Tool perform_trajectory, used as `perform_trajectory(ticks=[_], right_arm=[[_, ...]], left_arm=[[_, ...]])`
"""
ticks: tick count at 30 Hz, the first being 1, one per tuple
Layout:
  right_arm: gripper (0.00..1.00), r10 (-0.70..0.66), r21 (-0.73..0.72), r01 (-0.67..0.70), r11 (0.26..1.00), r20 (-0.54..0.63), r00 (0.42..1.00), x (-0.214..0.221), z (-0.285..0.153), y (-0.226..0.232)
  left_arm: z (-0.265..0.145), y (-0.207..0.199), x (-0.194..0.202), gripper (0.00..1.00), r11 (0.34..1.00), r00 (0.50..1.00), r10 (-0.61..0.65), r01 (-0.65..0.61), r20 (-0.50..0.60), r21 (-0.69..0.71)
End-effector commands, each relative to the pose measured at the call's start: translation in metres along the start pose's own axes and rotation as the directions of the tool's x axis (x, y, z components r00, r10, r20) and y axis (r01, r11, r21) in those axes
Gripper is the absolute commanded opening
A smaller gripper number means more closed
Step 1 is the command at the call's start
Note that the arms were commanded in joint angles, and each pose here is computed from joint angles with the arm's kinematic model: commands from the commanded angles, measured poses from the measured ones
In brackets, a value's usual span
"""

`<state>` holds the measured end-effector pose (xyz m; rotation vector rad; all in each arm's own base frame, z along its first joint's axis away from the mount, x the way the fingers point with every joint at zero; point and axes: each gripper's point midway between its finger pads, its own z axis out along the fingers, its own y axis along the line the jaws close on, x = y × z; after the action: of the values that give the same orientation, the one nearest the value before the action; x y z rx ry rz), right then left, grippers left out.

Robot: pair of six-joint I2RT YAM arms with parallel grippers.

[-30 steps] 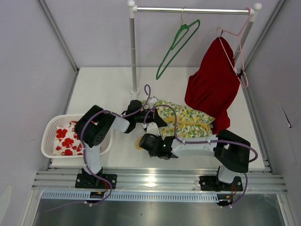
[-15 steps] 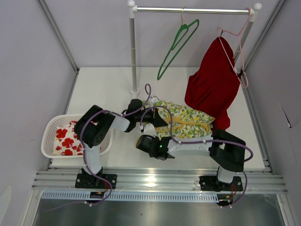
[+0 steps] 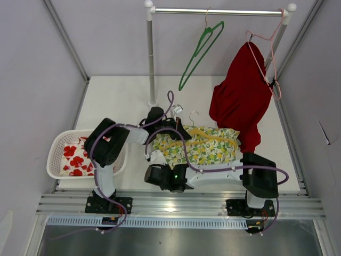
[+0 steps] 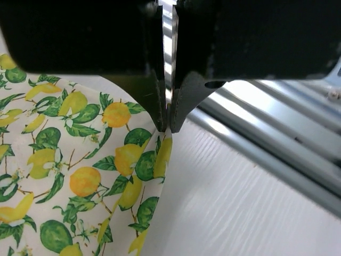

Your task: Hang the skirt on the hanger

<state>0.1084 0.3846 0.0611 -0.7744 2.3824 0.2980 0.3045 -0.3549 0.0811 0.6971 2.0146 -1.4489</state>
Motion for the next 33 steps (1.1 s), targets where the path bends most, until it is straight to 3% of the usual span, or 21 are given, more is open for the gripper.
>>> perform_trajectory(ticks=[1, 17, 33], right_arm=[[0.0, 0.017, -0.066, -0.016, 0.998, 0.017, 1.0, -0.009, -0.017, 0.027], [0.0, -0.058, -0.147, 0.06, 0.987, 0.015, 0.998, 0.001, -0.043, 0.058], [0.0, -0.083, -0.174, 0.082, 0.981, 0.001, 0.997, 0.027, -0.057, 0.044]], left_arm=[[-0.004, 0.009, -0.023, 0.0, 0.996, 0.997, 0.076, -0.074, 0.034, -0.039], [-0.014, 0.013, -0.03, 0.0, 0.997, 0.997, 0.064, -0.061, 0.053, -0.05], [-0.04, -0.043, -0.057, 0.0, 0.987, 0.978, 0.153, -0.157, 0.143, 0.014]])
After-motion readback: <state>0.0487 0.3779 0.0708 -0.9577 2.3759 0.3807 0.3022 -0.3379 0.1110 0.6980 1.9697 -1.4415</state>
